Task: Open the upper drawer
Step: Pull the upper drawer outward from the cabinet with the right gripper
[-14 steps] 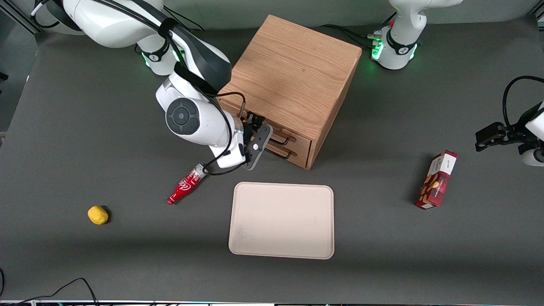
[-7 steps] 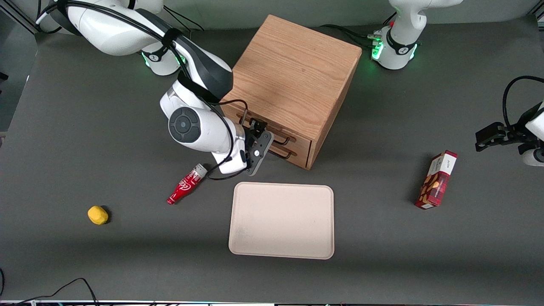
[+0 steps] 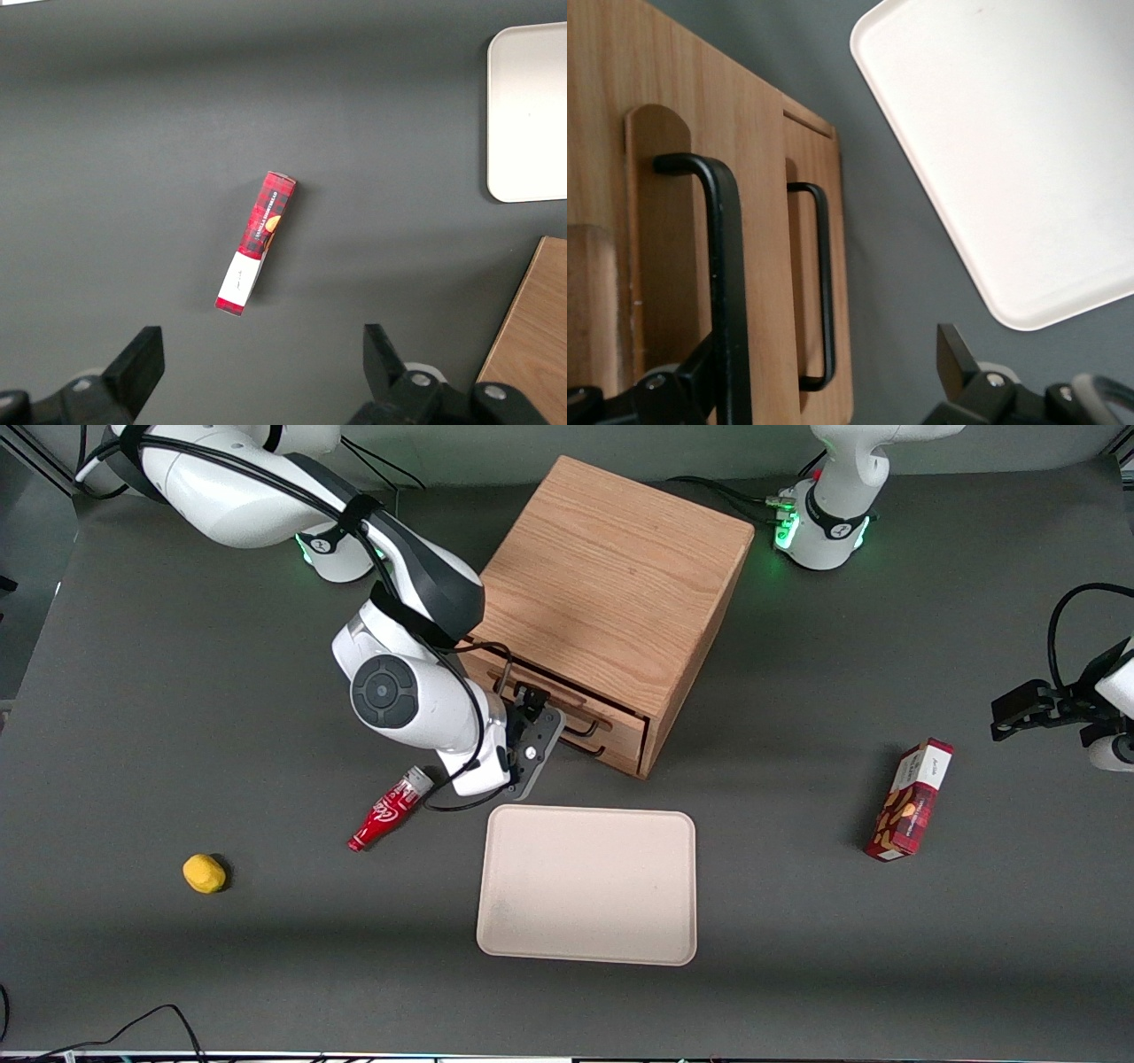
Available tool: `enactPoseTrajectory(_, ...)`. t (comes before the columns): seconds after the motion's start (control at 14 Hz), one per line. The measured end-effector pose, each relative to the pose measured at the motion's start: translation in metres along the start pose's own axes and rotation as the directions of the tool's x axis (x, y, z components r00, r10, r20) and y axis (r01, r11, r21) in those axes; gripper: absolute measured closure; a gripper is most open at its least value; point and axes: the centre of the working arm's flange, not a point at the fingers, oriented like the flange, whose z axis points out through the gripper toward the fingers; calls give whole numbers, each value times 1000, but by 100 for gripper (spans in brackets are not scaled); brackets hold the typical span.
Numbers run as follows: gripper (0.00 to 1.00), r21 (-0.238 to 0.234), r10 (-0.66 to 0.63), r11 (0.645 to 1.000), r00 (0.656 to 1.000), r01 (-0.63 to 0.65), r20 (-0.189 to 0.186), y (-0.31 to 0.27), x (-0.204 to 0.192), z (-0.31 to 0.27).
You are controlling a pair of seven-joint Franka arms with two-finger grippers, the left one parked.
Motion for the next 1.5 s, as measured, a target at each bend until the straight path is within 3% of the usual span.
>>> enactPoseTrajectory(0.21,0,-27,-6,1000,1000,6,-6,13,0,-4)
enactPoseTrajectory(0.64,0,-73,32,997,998,-36,-57,59,0,-21)
enactPoseTrajectory(0.86,0,-108,46,993,994,-57,-100,82,-1,-24)
enactPoseTrajectory(1.21,0,-161,59,984,990,-80,-131,118,-13,-48)
enactPoseTrajectory(1.5,0,-173,72,980,986,-98,-153,131,-18,-62)
